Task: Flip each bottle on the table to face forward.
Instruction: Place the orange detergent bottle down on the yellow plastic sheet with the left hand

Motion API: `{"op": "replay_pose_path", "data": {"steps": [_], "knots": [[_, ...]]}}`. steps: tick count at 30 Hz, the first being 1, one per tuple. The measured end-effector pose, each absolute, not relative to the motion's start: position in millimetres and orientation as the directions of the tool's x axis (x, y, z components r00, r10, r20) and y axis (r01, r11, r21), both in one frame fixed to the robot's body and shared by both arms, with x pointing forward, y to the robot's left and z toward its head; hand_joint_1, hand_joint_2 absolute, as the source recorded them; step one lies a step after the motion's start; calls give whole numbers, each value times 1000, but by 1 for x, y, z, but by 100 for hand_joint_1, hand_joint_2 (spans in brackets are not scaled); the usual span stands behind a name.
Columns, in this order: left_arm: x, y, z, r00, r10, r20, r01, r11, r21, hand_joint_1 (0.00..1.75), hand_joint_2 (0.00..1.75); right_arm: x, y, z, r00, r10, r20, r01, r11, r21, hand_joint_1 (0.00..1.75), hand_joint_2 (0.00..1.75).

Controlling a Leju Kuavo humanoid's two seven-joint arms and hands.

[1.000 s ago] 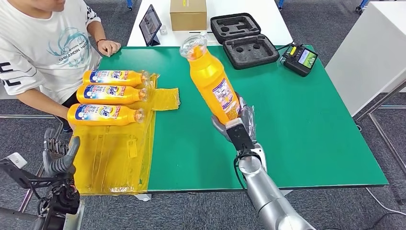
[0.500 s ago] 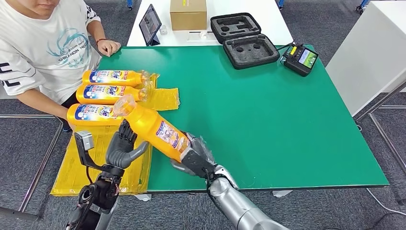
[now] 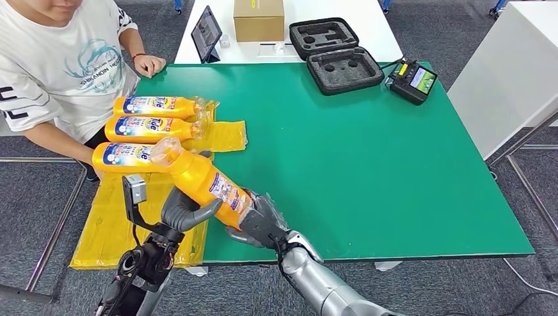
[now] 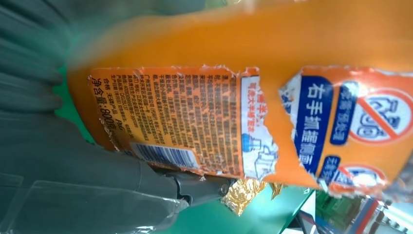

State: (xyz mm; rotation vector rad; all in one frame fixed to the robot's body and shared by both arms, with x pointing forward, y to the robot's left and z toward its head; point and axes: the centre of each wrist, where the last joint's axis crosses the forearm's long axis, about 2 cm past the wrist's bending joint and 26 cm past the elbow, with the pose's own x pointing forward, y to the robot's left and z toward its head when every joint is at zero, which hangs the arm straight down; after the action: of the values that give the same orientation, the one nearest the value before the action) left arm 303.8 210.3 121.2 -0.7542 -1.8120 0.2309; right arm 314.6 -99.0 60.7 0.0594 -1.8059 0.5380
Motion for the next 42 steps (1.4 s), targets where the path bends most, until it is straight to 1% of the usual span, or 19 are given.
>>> {"op": "replay_pose_path", "data": {"steps": [12, 13, 16, 17, 35, 36, 39, 40, 42], "knots": [[313, 204, 133, -193, 593, 781, 422, 769, -479, 0, 175, 320, -92, 69, -311, 251, 917, -316, 882, -349, 175, 175], [314, 203, 134, -194, 593, 781, 423, 769, -479, 27, 175, 320, -91, 69, -311, 251, 917, -316, 882, -349, 175, 175], [315, 203, 135, -196, 593, 781, 426, 769, -477, 158, 175, 320, -91, 70, -313, 252, 916, -317, 881, -351, 175, 175], [315, 203, 135, -196, 594, 780, 427, 768, -478, 175, 175, 321, -91, 70, -314, 253, 915, -318, 880, -353, 175, 175], [317, 203, 129, -174, 596, 784, 434, 761, -482, 175, 175, 320, -89, 71, -321, 296, 899, -338, 852, -401, 175, 175], [317, 203, 129, -172, 596, 784, 433, 761, -483, 175, 175, 320, -89, 70, -321, 296, 899, -339, 851, -402, 169, 175], [316, 204, 127, -167, 599, 783, 432, 759, -488, 175, 175, 320, -89, 70, -321, 298, 899, -342, 849, -404, 39, 175], [315, 204, 127, -165, 600, 783, 431, 758, -490, 175, 175, 319, -89, 70, -322, 300, 898, -342, 847, -406, 0, 175], [315, 205, 126, -164, 602, 781, 428, 757, -494, 175, 175, 319, -89, 70, -329, 313, 891, -336, 843, -420, 0, 175]]}}
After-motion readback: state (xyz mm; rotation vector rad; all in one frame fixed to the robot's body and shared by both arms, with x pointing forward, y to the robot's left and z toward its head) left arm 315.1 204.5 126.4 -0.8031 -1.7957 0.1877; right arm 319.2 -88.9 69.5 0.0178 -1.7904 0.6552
